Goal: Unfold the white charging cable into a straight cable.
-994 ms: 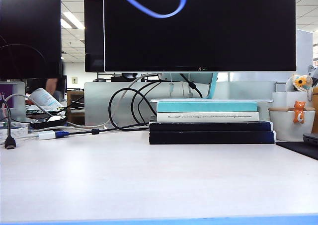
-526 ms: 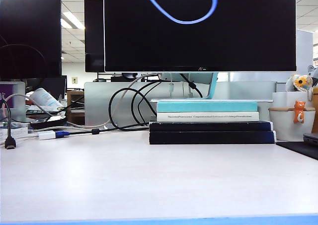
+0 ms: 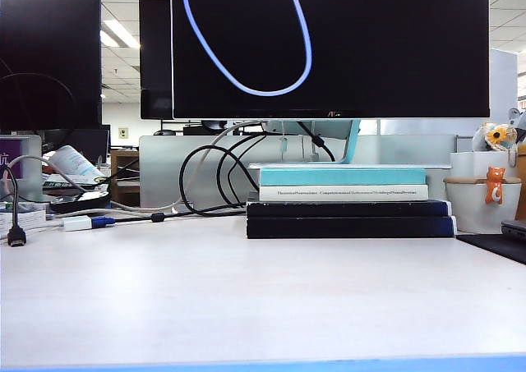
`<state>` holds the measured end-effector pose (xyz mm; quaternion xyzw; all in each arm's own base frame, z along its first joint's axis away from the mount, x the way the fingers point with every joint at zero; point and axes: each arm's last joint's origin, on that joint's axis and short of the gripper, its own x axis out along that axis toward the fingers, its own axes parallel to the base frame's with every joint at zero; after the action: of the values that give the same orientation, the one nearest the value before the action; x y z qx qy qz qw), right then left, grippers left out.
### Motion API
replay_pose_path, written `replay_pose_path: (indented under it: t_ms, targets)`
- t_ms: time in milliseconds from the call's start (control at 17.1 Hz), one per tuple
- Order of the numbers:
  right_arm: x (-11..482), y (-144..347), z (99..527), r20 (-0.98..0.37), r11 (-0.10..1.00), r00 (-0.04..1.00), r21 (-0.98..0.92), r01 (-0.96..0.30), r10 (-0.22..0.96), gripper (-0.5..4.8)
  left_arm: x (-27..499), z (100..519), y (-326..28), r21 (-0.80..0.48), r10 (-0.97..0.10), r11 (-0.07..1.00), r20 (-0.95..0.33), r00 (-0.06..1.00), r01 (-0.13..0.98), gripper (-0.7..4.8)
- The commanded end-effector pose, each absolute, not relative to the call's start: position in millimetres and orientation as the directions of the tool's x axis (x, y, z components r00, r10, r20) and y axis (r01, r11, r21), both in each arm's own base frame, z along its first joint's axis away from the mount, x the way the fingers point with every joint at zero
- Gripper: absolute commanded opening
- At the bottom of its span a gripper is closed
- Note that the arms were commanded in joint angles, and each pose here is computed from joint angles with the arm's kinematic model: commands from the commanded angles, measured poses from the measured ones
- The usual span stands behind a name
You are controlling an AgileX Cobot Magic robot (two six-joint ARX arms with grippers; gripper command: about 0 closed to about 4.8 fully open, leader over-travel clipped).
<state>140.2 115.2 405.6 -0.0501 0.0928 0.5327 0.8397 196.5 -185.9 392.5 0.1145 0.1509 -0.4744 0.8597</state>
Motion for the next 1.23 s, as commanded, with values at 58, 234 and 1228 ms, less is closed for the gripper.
replay_pose_path:
  t_ms: [58,234,1228]
  targets:
    - [147,120,403,-0.224,0.439,0.431,-0.012,-0.898,0.874,1.81,194,400,-187,0.030,-0.839,0.463,-0.306,0.449,0.886,0.07]
    - [159,128,395,-0.261,0.436,0.419,0.009,-0.900,0.870,0.17,194,401,-187,0.031,-0.845,0.456,-0.298,0.444,0.889,0.07]
    - [158,129,425,-0.233,0.476,0.486,-0.103,-0.874,0.842,-0.06,159,425,-135,0.350,-0.481,0.746,-0.304,0.822,0.566,4.79]
